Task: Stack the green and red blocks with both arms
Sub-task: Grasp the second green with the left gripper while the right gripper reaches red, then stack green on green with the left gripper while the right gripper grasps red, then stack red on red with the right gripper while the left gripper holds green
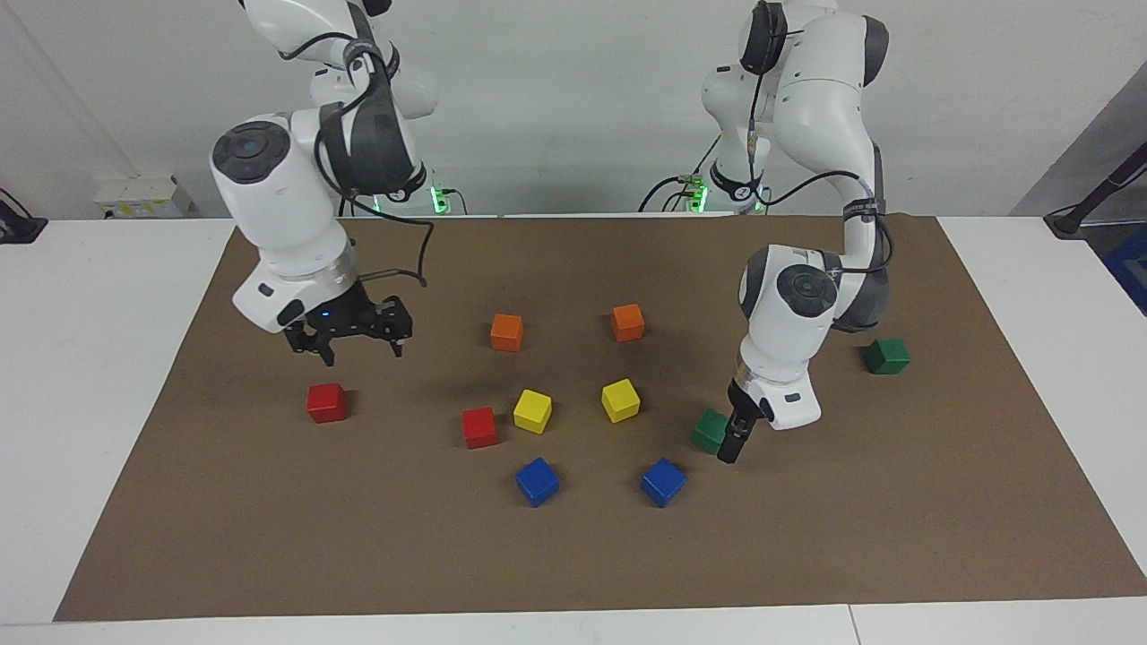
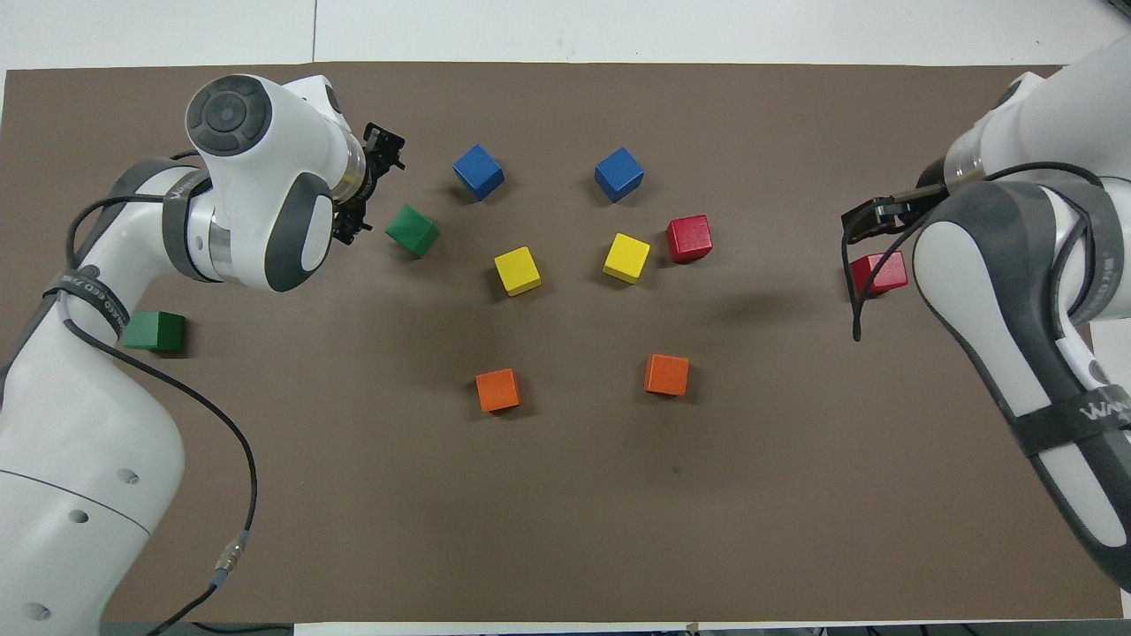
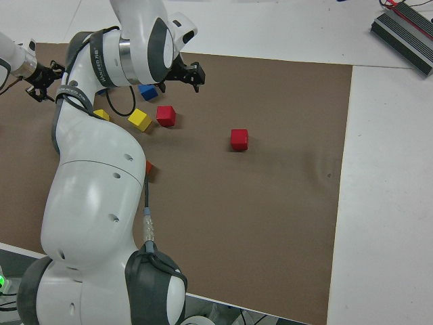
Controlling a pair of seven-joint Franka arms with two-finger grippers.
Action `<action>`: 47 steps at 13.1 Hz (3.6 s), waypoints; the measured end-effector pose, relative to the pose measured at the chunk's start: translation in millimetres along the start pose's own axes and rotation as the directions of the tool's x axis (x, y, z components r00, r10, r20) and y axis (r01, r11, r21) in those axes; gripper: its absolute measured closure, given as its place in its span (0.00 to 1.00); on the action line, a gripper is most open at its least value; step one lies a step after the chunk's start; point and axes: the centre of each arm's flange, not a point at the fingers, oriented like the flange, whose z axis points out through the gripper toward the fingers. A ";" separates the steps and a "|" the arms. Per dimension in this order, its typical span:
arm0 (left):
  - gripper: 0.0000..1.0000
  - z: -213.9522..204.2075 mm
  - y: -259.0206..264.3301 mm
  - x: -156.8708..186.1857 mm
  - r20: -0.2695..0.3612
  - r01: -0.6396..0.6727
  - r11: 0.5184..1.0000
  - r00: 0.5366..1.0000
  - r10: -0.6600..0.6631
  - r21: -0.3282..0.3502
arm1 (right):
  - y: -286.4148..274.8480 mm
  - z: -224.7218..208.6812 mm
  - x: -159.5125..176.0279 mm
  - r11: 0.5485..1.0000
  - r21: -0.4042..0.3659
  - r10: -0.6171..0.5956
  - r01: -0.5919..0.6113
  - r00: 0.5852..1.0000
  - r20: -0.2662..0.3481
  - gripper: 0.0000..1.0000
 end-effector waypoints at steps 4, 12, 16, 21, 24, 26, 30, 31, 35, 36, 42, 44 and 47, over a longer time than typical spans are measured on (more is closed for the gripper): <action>0.00 19.1 -8.4 -10.0 0.001 0.023 1.000 1.000 -0.023 -0.010 | -54.3 46.8 27.5 0.999 -0.027 0.042 -0.041 0.999 0.019 0.00; 0.45 16.7 -8.8 -9.8 -0.006 0.008 1.000 1.000 -0.008 -0.012 | -58.3 106.0 48.5 0.999 -0.013 0.047 -0.047 0.999 0.003 0.00; 0.45 -21.9 -17.0 14.1 -0.027 -0.255 0.967 0.967 0.255 0.018 | -67.7 144.2 36.7 0.999 -0.014 0.029 -0.028 0.999 0.021 0.00; 0.45 -143.2 -98.5 125.6 0.016 -0.602 0.793 0.797 0.603 0.095 | -73.5 169.5 26.6 1.000 -0.011 0.017 -0.016 1.000 0.023 0.00; 0.45 -164.1 -149.9 170.6 0.057 -0.730 0.675 0.682 0.729 0.106 | -76.3 183.6 19.8 1.000 -0.007 0.010 -0.010 1.000 0.015 0.00; 0.45 -155.7 -182.2 190.9 0.088 -0.773 0.629 0.635 0.768 0.084 | -75.8 193.2 14.8 1.000 -0.007 0.008 -0.008 1.000 0.019 0.00; 0.45 -137.0 -236.8 225.0 0.057 -0.807 0.589 0.590 0.805 0.034 | -74.3 196.5 6.5 1.000 -0.014 0.007 -0.007 0.999 0.038 0.34; 0.45 -129.0 -247.6 226.3 0.035 -0.811 0.585 0.585 0.810 0.033 | -73.3 190.9 5.4 1.000 -0.019 0.008 -0.007 0.999 0.051 0.45; 0.45 -100.4 -265.5 211.2 -0.004 -0.814 0.579 0.579 0.815 0.041 | -49.5 102.7 14.1 0.998 -0.045 0.048 -0.046 0.997 0.059 0.45; 0.45 -95.8 -267.2 210.0 -0.014 -0.817 0.576 0.576 0.818 0.043 | -32.0 78.4 12.6 0.997 -0.047 0.062 -0.060 0.997 0.047 0.45; 0.45 -79.0 -285.1 215.3 -0.030 -0.817 0.575 0.574 0.818 0.052 | 113.1 53.5 -43.3 0.997 -0.065 0.037 -0.030 0.994 0.102 0.45; 0.45 -74.3 -285.7 215.0 -0.024 -0.817 0.575 0.575 0.818 0.050 | 154.6 63.1 -59.4 0.998 -0.063 0.025 -0.020 0.997 0.079 0.45; 0.45 -65.4 -286.7 214.8 -0.009 -0.817 0.575 0.576 0.818 0.045 | 186.7 85.4 -80.9 0.998 -0.064 0.014 -0.011 0.998 0.055 0.45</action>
